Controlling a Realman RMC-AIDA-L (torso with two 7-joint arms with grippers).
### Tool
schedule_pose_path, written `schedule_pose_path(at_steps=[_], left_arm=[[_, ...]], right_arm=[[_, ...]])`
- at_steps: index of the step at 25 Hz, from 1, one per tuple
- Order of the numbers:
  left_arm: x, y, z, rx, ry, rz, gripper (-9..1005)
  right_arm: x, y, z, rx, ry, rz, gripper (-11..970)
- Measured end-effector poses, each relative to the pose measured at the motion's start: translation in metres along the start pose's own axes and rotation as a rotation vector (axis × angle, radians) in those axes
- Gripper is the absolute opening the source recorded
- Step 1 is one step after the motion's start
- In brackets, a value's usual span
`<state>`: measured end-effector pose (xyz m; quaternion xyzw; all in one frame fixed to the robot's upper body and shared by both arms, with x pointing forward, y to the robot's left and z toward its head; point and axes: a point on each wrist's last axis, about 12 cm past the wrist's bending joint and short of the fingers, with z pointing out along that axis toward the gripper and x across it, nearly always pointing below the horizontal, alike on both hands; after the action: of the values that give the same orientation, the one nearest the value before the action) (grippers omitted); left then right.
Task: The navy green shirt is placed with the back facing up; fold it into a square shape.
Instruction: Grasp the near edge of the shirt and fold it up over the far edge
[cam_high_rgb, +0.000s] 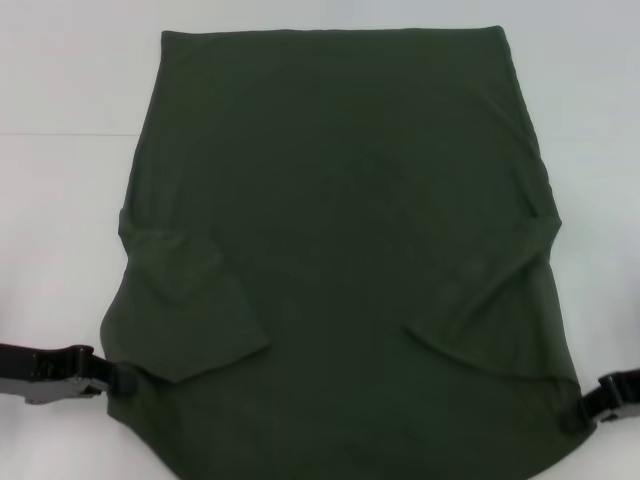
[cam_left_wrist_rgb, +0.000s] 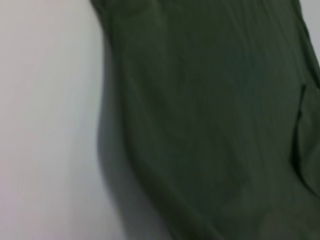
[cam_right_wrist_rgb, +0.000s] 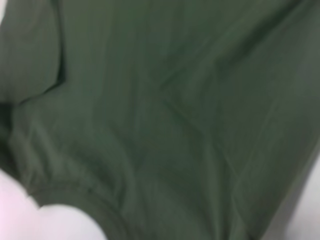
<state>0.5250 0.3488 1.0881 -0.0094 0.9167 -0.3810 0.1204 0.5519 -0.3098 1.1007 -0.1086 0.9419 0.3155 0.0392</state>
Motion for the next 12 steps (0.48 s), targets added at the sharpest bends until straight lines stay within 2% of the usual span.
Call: schedule_pose_path(at_steps=[7,12], left_arm=[[0.013,-0.010,-0.014,0.104,0.130,0.019,28],[0.029,-0.014,-0.019,0.185,0.229,0.030,28]], right_arm=[[0.032,0.008,0.000,-0.181,0.134,-0.099,56],[0.048,0.007,0.003,-0.253,0.202,-0.152,56]])
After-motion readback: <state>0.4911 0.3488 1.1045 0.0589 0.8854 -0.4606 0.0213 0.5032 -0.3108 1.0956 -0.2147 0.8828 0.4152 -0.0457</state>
